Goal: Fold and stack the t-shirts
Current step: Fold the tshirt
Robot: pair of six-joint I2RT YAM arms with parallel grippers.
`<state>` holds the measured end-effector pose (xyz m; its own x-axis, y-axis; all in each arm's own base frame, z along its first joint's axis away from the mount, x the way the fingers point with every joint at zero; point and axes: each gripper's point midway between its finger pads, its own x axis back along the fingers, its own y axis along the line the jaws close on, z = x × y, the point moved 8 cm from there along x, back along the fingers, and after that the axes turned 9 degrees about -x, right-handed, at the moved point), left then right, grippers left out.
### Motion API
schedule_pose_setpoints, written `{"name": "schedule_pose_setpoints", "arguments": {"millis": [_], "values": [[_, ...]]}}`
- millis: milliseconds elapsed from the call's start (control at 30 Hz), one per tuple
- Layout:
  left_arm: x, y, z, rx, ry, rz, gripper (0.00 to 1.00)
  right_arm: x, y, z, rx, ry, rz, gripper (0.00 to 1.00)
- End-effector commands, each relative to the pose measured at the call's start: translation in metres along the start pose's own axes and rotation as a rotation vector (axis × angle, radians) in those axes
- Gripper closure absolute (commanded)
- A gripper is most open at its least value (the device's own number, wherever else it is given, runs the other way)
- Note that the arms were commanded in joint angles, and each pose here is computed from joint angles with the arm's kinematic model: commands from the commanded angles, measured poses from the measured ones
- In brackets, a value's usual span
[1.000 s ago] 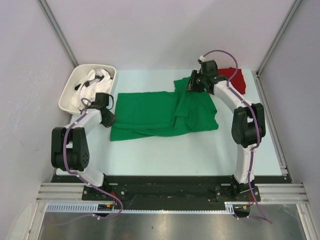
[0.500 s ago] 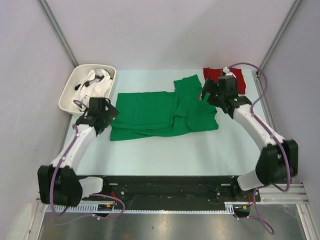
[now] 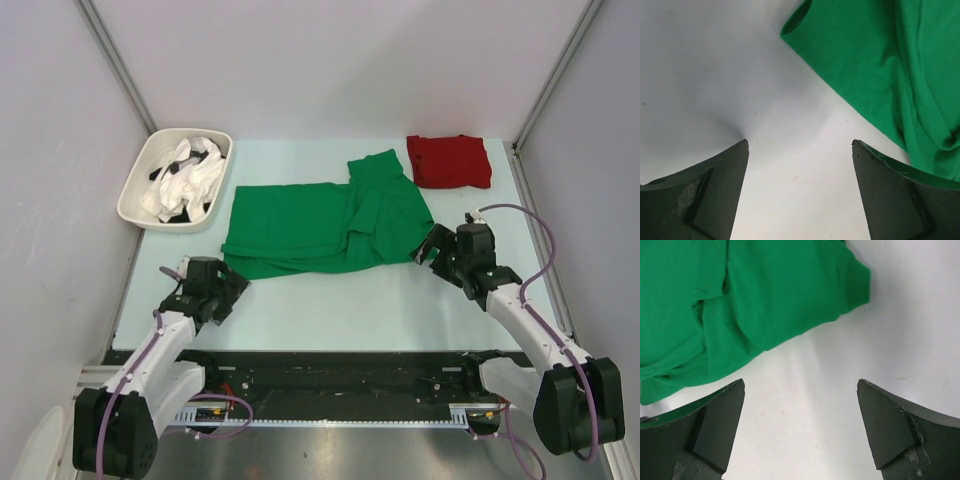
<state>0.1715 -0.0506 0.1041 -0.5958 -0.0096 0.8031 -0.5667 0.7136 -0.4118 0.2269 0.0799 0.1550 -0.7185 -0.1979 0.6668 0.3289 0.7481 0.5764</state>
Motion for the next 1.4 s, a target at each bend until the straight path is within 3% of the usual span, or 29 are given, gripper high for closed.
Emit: {"name": "schedule_pose_setpoints", "arguments": {"millis": [0, 200, 400, 767, 900, 1000, 1100, 1367], "values": [[-0.010, -0.010, -0.003, 0.115, -0.027, 0.051, 0.14, 0.009, 0.023, -0.014, -0.014, -0.088, -0.154, 0.02], [-0.027, -0.002, -0.003, 0.198, -0.063, -0.034, 0.30, 0.009, 0.020, -0.011, -0.015, -0.090, -0.166, 0.03], [-0.040, 0.002, -0.006, 0.229, -0.072, -0.135, 0.40, 0.001, 0.015, -0.007, -0.023, -0.093, -0.156, 0.04], [-0.062, -0.002, -0.012, 0.210, -0.026, -0.266, 0.42, -0.010, 0.012, -0.004, -0.009, -0.071, -0.172, 0.04], [-0.063, -0.004, -0.015, 0.204, -0.033, -0.247, 0.79, -0.014, 0.012, -0.004, -0.020, -0.069, -0.170, 0.04], [-0.063, -0.004, -0.020, 0.196, -0.041, -0.254, 0.91, -0.019, 0.008, -0.005, -0.045, -0.065, -0.145, 0.04], [-0.065, -0.004, -0.021, 0.200, -0.030, -0.245, 1.00, -0.026, 0.007, -0.010, -0.088, -0.077, -0.143, 0.04], [-0.059, -0.003, -0.028, 0.199, -0.045, -0.217, 1.00, -0.042, -0.003, 0.000, -0.220, -0.033, -0.120, 0.09]]}}
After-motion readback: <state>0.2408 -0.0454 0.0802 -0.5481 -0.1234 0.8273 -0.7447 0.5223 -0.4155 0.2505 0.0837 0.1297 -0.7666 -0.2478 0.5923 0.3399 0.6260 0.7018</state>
